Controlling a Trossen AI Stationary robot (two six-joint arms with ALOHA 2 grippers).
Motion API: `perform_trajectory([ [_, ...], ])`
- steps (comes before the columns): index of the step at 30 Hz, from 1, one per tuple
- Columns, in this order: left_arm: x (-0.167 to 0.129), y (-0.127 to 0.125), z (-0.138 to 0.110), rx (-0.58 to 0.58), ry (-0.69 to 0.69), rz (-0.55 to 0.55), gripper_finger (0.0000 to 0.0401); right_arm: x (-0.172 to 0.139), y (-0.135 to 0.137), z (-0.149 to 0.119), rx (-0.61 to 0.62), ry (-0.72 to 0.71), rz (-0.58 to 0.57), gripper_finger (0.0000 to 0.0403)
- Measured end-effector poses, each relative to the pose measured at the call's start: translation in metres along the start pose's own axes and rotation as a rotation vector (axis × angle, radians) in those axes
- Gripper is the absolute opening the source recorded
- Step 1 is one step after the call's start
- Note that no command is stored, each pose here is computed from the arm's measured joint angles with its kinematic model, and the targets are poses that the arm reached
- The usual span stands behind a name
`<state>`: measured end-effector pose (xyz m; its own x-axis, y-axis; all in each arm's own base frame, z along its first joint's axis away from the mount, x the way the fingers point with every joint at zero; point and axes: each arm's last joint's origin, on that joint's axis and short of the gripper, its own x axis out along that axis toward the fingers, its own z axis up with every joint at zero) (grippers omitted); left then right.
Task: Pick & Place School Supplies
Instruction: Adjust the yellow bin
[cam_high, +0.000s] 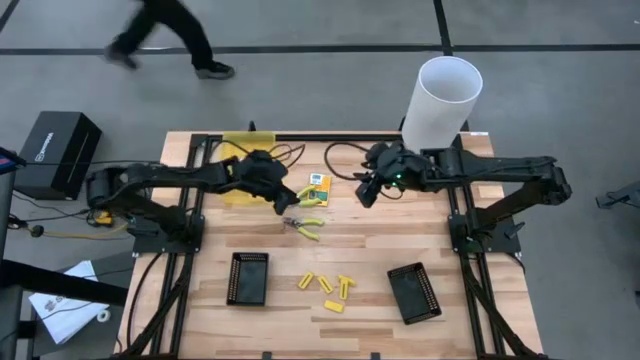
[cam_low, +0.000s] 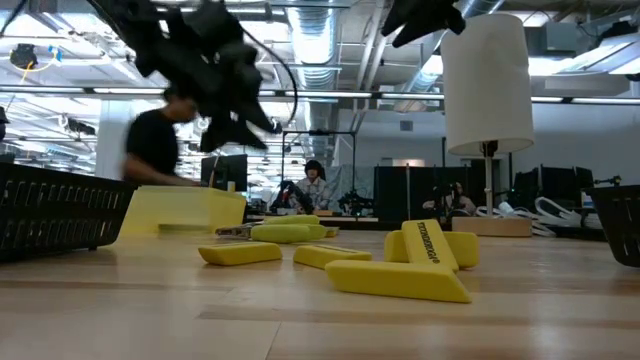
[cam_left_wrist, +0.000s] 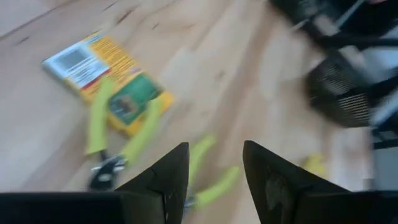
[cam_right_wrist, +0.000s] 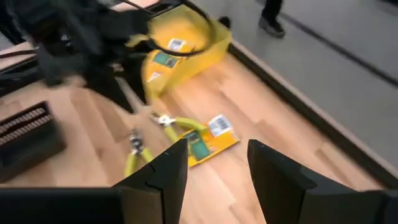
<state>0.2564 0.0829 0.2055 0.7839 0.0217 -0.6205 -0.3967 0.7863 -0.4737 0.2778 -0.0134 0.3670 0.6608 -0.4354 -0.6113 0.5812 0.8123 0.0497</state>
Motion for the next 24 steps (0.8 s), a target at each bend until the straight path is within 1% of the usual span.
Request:
perform_trajectory([
  [4, 0.020, 0.012, -0.006, 0.016, 0.068, 0.047, 0.0147, 0.003, 0.002, -0.002, 0.003, 0.017, 0.002, 0.0159],
  [6, 0.028, 0.012, -0.008, 0.041, 0.093, 0.052, 0.0147, 0.002, 0.003, -0.002, 0.004, 0.013, 0.008, 0.0159],
  [10, 0.039, 0.012, -0.003, 0.094, 0.100, 0.065, 0.0147, 0.001, 0.003, -0.002, 0.020, 0.011, 0.012, 0.0159],
  [12, 0.041, 0.015, 0.001, 0.117, 0.086, 0.107, 0.0147, 0.000, 0.003, -0.001, 0.028, 0.004, 0.017, 0.0159],
  [15, 0.041, 0.017, 0.010, 0.152, 0.052, 0.141, 0.0147, -0.001, 0.003, -0.001, 0.048, 0.005, 0.019, 0.0159],
  [17, 0.040, 0.020, 0.012, 0.166, 0.045, 0.172, 0.0147, -0.001, 0.004, -0.001, 0.056, 0.005, 0.024, 0.0159],
  [20, 0.038, 0.027, 0.014, 0.167, 0.030, 0.228, 0.0147, -0.002, 0.005, -0.001, 0.058, 0.003, 0.028, 0.0159],
  [24, 0.036, 0.037, 0.018, 0.143, 0.018, 0.267, 0.0140, -0.002, 0.005, -0.001, 0.062, -0.004, 0.031, 0.0159],
])
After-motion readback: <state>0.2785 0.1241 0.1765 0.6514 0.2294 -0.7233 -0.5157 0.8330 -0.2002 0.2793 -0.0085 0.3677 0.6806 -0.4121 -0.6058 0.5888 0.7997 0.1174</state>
